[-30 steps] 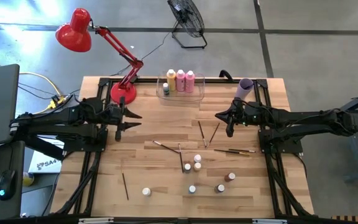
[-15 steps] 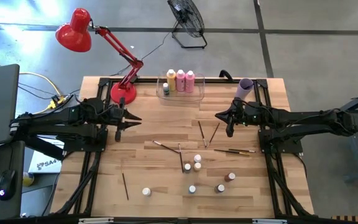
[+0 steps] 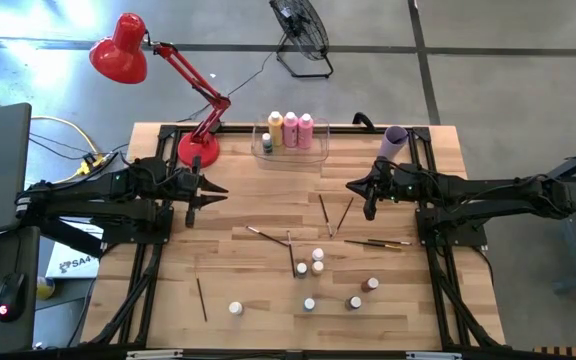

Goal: Pick & Place Paint Supplies
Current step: Put the small white paint bottle into the transparent bin

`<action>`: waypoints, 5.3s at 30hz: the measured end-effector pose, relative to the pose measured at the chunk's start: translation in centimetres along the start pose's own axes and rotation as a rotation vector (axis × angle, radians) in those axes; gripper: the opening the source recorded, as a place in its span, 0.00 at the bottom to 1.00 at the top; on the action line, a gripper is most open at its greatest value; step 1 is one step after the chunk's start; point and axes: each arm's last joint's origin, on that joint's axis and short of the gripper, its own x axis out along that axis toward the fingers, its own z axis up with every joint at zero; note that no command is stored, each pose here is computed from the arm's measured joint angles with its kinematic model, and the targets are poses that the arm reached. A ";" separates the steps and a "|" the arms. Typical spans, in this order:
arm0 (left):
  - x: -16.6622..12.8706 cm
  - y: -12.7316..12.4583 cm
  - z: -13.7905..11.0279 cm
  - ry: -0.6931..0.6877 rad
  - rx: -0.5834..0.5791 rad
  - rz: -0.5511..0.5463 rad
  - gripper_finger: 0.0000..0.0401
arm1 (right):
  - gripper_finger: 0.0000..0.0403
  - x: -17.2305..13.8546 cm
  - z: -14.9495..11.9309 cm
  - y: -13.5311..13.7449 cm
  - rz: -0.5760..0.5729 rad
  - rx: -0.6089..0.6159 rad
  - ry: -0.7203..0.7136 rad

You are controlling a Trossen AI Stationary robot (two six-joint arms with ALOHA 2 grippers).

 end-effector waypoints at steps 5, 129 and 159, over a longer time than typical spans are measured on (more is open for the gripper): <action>0.0 0.0 0.0 0.000 0.000 0.001 0.16 | 0.02 0.0 0.0 0.0 0.000 0.000 0.000; 5.8 -11.6 6.2 0.378 -0.379 -0.631 0.61 | 0.02 0.0 0.0 0.1 0.028 0.135 0.005; 10.6 -18.7 1.1 0.829 -0.105 -0.608 0.61 | 0.02 0.0 -0.3 0.0 0.018 0.132 0.033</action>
